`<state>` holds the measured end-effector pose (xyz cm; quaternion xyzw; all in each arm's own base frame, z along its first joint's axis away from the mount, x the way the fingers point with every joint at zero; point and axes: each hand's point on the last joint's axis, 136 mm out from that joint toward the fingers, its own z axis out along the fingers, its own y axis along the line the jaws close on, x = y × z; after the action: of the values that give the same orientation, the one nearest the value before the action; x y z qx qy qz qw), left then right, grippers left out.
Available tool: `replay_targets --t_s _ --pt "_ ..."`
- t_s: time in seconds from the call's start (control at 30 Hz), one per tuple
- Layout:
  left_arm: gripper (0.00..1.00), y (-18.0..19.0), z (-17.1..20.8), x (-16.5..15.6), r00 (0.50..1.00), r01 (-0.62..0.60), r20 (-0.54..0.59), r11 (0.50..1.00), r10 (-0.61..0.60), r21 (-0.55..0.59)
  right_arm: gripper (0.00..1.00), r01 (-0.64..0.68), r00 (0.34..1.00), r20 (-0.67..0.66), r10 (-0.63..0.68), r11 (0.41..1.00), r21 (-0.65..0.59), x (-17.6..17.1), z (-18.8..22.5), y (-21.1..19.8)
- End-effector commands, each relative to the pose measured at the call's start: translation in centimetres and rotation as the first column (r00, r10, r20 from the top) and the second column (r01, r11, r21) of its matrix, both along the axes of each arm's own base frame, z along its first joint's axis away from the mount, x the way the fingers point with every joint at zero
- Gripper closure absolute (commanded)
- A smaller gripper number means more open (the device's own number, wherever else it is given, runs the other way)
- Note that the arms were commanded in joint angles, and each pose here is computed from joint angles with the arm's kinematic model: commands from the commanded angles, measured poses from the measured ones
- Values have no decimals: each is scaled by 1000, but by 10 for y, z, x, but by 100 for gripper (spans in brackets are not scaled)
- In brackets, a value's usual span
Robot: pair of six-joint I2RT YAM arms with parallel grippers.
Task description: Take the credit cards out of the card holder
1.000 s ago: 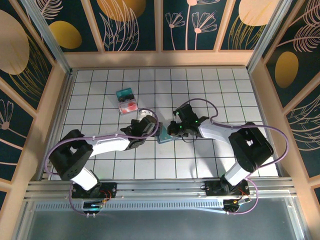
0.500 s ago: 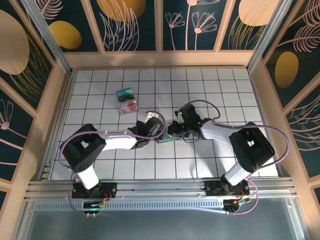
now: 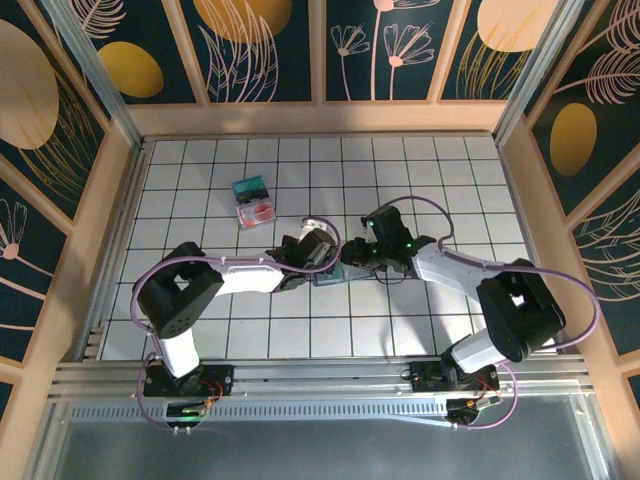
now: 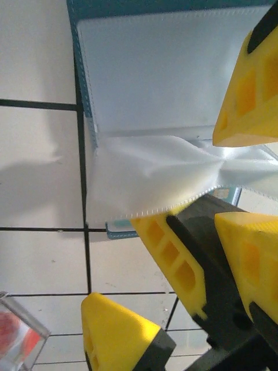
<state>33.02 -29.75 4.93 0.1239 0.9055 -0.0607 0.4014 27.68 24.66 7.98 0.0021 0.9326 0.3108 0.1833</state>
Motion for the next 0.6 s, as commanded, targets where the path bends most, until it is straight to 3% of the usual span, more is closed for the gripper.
replay_targets --t_s 0.0,0.17,0.37,0.57 --pt "1 -16 -6 -3 998 61 -9 998 -61 28 62 84 992 96 -76 993 -87 12 24 -20" --pt "1 -34 -4 3 995 95 -2 995 -95 34 61 234 960 197 -201 958 -163 21 44 -54" --pt "1 -54 -8 9 992 126 -4 991 -126 40 61 365 908 276 -315 918 -153 25 64 -83" --pt "1 -64 -18 7 988 155 -23 986 -154 59 61 416 881 303 -365 901 -124 26 73 -94"
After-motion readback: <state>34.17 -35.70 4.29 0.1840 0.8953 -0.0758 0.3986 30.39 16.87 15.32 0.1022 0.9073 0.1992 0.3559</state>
